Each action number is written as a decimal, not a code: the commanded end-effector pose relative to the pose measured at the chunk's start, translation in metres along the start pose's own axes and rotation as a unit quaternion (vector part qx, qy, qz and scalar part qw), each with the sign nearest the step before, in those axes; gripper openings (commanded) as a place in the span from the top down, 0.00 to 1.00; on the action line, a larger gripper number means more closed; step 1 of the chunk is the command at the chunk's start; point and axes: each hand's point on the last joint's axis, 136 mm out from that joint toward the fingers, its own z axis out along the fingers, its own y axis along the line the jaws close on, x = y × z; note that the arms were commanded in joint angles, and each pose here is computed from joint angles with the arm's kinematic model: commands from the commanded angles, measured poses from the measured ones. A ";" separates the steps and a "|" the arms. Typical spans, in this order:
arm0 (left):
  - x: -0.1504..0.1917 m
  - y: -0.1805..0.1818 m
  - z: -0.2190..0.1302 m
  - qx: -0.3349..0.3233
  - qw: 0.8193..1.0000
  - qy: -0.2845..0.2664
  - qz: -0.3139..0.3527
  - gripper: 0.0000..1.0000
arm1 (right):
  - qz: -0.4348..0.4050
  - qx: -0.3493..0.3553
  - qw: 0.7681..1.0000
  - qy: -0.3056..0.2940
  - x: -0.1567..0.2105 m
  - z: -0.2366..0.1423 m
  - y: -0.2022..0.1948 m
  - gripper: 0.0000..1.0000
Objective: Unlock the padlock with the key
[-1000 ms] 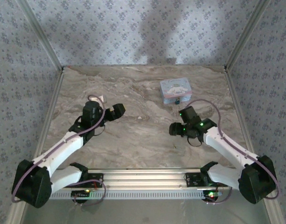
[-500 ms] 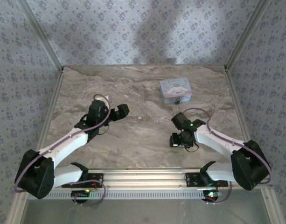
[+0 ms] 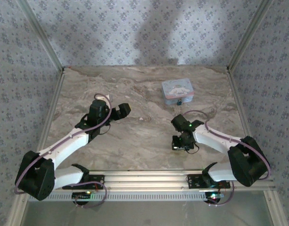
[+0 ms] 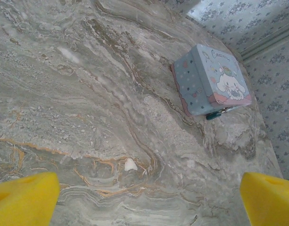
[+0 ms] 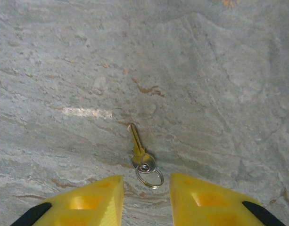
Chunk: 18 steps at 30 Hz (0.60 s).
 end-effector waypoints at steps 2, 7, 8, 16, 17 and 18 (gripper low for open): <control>-0.009 -0.010 0.000 0.008 1.000 -0.010 0.009 0.02 | -0.001 0.009 1.000 0.006 0.002 0.004 -0.002 0.69; -0.009 -0.010 -0.001 0.007 1.000 -0.010 0.009 0.02 | 0.001 0.015 1.000 0.007 0.001 0.007 -0.003 0.73; -0.009 -0.010 0.000 0.007 1.000 -0.010 0.009 0.02 | 0.002 0.015 1.000 0.007 0.001 0.008 -0.004 0.74; -0.009 -0.011 -0.001 0.007 1.000 -0.010 0.010 0.02 | 0.003 0.021 1.000 0.010 0.003 0.014 -0.006 0.79; -0.009 -0.010 -0.001 0.006 1.000 -0.010 0.010 0.02 | 0.003 0.021 1.000 0.011 0.003 0.015 -0.007 0.80; -0.009 -0.010 -0.001 0.006 1.000 -0.009 0.010 0.02 | 0.003 0.021 1.000 0.013 0.004 0.016 -0.007 0.80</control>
